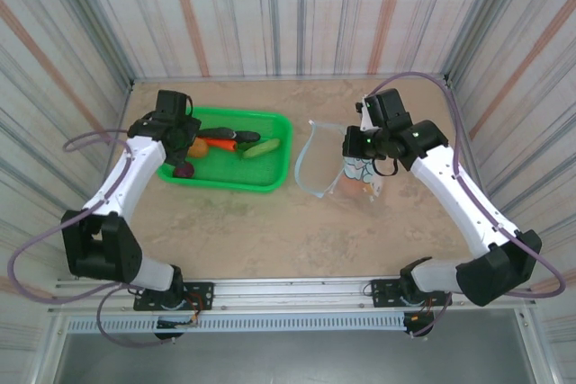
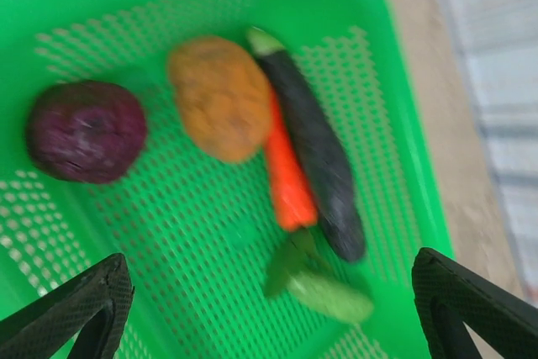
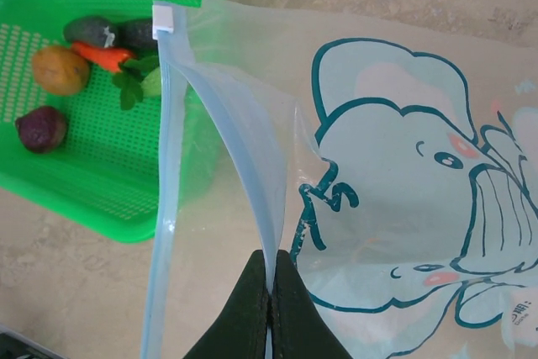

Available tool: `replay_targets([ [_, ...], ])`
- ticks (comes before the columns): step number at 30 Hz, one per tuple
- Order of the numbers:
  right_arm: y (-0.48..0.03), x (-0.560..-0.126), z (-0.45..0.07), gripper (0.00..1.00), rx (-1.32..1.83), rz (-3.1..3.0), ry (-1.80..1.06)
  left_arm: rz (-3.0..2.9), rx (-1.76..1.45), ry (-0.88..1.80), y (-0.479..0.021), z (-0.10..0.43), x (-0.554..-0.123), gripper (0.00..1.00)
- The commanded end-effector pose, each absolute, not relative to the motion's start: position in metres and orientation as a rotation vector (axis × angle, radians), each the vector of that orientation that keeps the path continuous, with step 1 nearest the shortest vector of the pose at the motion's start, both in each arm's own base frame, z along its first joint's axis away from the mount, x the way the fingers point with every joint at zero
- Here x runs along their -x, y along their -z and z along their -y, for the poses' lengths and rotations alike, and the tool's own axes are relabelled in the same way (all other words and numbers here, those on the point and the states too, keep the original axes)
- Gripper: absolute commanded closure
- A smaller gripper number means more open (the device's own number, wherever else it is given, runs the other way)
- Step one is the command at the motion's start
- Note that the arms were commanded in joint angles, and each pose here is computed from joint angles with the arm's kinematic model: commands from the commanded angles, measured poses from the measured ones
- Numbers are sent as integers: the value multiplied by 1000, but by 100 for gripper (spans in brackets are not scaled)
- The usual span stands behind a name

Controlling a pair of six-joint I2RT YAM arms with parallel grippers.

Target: Place the food in the zip-top bag and seal the zipper

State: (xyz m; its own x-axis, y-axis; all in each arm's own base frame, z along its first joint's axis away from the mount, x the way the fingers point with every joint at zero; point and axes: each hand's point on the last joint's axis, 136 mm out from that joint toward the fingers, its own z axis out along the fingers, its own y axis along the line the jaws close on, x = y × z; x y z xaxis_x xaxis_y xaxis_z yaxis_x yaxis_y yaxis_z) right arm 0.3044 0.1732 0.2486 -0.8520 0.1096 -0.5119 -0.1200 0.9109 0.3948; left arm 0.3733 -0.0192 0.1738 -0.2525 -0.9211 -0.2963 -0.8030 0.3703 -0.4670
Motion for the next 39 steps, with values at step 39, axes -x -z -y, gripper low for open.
replay_targets([
  [39,-255,-297,-154,100,31,-2523,-434,-2046,1915,97,-56,-5,-427,43],
])
